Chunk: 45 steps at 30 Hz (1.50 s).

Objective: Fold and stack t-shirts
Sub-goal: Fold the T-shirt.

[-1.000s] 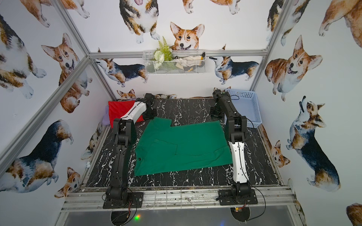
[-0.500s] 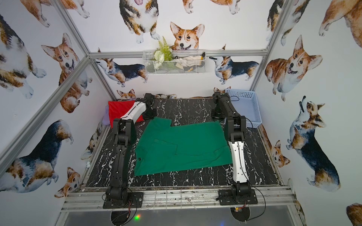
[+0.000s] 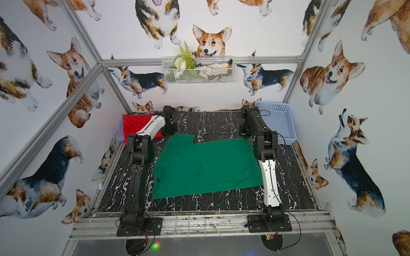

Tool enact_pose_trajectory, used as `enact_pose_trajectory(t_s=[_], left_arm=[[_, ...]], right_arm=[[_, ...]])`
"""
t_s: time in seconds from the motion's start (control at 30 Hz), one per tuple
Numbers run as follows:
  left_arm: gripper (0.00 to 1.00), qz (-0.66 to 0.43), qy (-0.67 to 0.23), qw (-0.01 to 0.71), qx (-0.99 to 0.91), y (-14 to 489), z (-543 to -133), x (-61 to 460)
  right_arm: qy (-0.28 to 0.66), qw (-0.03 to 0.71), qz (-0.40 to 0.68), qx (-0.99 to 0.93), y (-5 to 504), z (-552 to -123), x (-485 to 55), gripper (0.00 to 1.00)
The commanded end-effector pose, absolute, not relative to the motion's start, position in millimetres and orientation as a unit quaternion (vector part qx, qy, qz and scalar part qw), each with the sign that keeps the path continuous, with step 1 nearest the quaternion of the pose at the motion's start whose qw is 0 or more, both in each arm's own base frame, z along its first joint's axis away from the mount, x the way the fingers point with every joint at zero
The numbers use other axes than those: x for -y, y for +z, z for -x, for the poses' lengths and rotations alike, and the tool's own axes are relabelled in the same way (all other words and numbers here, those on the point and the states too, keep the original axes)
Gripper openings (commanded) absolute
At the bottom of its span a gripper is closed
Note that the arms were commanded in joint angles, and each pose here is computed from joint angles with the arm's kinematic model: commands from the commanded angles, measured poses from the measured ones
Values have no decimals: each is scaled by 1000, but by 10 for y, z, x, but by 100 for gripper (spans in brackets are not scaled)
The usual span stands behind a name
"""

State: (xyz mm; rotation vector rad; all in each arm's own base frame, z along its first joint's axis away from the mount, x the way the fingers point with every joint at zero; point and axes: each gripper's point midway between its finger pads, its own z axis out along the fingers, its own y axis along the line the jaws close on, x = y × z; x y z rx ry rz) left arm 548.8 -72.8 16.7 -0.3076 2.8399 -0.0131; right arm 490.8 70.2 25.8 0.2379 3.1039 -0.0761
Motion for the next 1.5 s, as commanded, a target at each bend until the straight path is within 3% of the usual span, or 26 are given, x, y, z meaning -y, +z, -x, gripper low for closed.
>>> enact_pose_trajectory(t_s=[0.0,0.37,0.8,1.2,1.47], left_arm=[[0,98,-24,151,-983,204,-5480,783],[0,108,-47,212,-970,862,-5179,825],[0,86,-48,249,-963,1267,-4112,1154],[0,76,-39,270,-959,1352,-3304,1315],[0,87,-24,276,-957,1314,-2984,1208]], right_arm=[[-26,12,-73,-997,307,-4878,-686,0],[-23,39,-77,-996,537,-4803,-663,0],[-10,45,-81,-996,606,-4676,-710,0],[-16,52,-76,-996,720,-4218,-747,0],[-16,49,-82,-995,712,-3888,-736,0]])
